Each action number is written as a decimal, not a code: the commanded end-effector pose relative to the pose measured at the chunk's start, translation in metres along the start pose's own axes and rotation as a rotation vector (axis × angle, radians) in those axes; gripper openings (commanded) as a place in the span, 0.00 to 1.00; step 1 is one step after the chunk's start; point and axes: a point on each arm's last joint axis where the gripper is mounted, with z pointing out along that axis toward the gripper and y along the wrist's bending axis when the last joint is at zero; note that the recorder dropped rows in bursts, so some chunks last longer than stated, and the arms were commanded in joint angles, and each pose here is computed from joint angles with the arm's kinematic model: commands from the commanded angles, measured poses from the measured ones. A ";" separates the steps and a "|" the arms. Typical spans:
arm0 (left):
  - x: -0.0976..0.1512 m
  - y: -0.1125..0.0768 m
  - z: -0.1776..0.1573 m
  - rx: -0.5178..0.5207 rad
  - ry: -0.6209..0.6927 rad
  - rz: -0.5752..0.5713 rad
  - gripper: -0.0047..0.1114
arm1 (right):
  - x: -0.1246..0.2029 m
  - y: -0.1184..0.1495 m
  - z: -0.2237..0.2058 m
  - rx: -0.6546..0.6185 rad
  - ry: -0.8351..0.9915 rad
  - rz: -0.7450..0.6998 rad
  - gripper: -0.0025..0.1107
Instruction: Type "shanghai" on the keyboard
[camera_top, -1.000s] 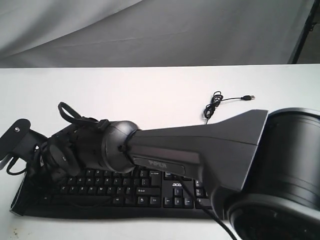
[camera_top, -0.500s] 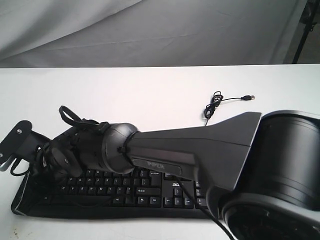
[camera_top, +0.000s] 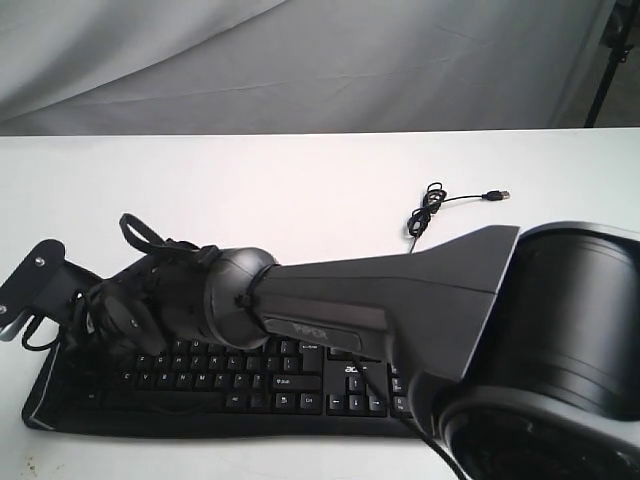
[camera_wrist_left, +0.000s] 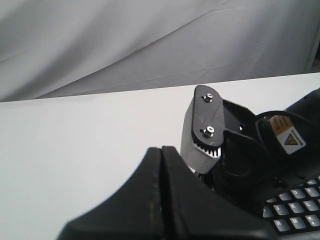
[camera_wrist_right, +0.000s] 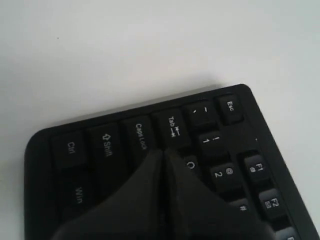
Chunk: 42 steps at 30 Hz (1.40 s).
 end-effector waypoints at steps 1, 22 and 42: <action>0.001 0.000 0.000 0.003 -0.004 -0.001 0.04 | 0.008 -0.001 0.009 -0.001 0.023 -0.001 0.02; 0.001 0.000 0.000 0.003 -0.004 -0.001 0.04 | 0.074 -0.038 -0.085 0.115 0.018 0.194 0.02; 0.001 0.000 0.000 0.003 -0.004 -0.001 0.04 | 0.097 -0.041 -0.063 0.106 0.091 0.237 0.02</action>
